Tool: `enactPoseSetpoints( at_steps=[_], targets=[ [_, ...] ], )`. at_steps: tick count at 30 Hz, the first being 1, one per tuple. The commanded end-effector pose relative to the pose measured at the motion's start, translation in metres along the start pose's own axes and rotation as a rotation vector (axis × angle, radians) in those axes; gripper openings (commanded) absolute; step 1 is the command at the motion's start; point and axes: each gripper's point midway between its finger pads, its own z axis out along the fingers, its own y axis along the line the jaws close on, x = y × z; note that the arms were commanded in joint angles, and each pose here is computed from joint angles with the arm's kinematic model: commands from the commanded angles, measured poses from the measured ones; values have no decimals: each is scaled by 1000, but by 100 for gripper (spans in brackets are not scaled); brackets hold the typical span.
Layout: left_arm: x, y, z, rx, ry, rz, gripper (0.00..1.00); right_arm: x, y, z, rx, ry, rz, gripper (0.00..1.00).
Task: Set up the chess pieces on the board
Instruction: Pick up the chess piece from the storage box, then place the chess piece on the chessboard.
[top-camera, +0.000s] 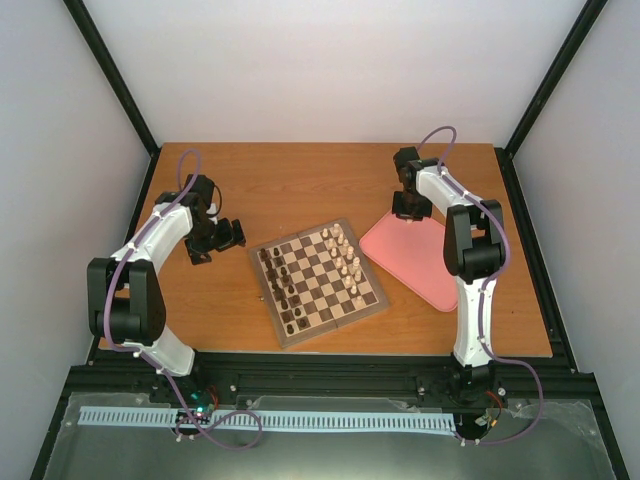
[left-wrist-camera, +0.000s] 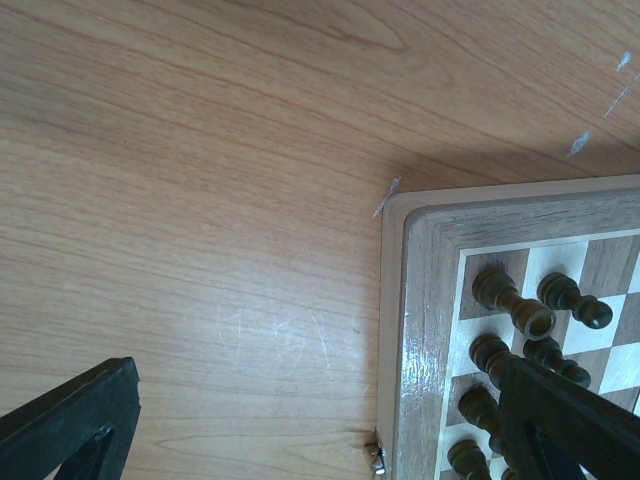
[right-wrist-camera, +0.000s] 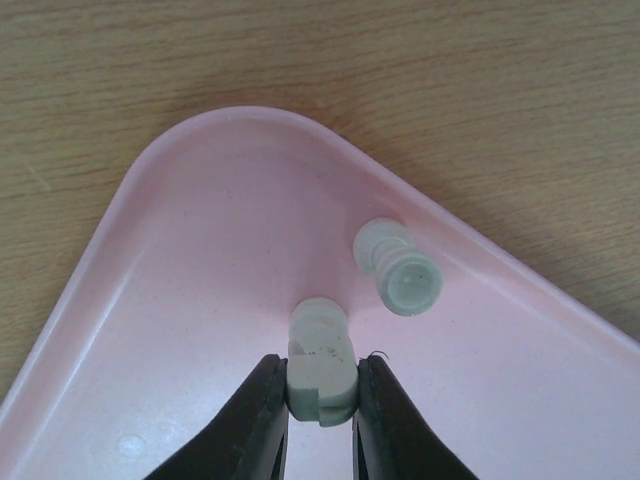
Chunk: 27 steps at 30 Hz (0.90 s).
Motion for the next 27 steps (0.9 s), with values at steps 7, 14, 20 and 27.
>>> enactPoseSetpoints(
  at_steps=[7,14,20,27],
  targets=[
    [-6,-6,-12,11,-36,27,100,13,1,-50,-47,-58,8,8],
    [-6,-7,-15,21,-46,28,100,78,31,-108,-130,-31,-122,8],
    [-7,-10,-18,34,-55,31,100,154,53,-121,-149,54,-260,7],
    [-8,-11,-21,43,-63,31,100,203,78,-112,-182,119,-352,7]
  ],
)
